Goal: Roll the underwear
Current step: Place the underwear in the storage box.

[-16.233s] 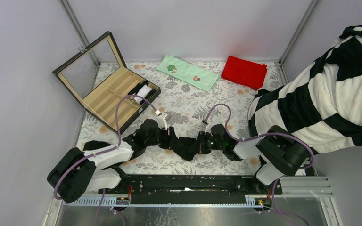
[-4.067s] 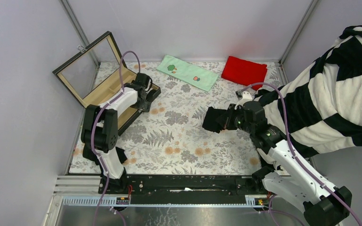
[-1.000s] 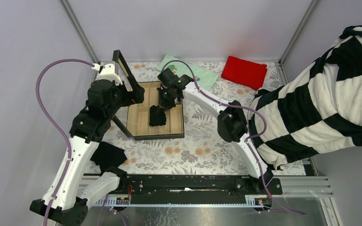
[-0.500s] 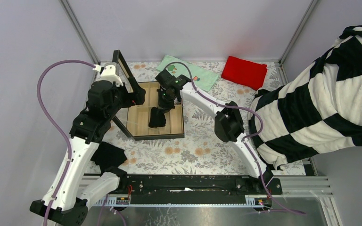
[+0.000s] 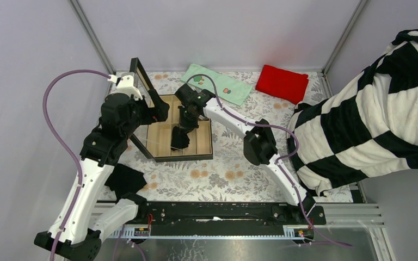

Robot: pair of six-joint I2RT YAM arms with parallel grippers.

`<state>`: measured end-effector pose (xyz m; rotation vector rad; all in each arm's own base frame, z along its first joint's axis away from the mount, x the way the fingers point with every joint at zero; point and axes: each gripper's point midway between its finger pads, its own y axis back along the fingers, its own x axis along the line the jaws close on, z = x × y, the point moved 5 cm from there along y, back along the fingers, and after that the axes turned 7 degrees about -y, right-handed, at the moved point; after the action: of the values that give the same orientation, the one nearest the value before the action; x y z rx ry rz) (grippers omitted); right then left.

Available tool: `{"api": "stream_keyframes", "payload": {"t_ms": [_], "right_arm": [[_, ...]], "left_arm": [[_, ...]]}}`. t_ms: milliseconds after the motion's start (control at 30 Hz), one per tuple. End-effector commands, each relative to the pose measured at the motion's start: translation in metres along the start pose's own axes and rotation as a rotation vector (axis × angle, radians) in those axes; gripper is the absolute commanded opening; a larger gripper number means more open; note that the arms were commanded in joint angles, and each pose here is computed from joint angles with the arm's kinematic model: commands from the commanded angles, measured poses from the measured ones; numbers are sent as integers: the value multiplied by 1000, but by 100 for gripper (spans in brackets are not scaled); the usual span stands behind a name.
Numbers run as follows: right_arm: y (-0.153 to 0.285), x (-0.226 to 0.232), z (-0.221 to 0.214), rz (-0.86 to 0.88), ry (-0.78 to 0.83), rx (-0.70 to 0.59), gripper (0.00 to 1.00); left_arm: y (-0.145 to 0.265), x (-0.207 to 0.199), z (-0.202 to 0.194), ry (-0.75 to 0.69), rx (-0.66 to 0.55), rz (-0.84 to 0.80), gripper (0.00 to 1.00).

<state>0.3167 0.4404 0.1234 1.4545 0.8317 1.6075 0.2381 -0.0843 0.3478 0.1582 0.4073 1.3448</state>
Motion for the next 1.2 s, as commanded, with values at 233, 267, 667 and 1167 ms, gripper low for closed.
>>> {"api": "stream_keyframes", "payload": {"t_ms": [233, 267, 667, 1167], "right_arm": [[-24, 5, -9, -38, 6, -25, 0], [-26, 6, -9, -35, 7, -27, 0], [-29, 10, -9, -28, 20, -69, 25], [9, 25, 3, 17, 47, -156, 58]], "left_arm": [[2, 1, -4, 8, 3, -9, 99], [2, 1, -5, 8, 6, -10, 99], [1, 1, -7, 5, 16, -11, 99], [4, 0, -3, 2, 10, -15, 99]]}}
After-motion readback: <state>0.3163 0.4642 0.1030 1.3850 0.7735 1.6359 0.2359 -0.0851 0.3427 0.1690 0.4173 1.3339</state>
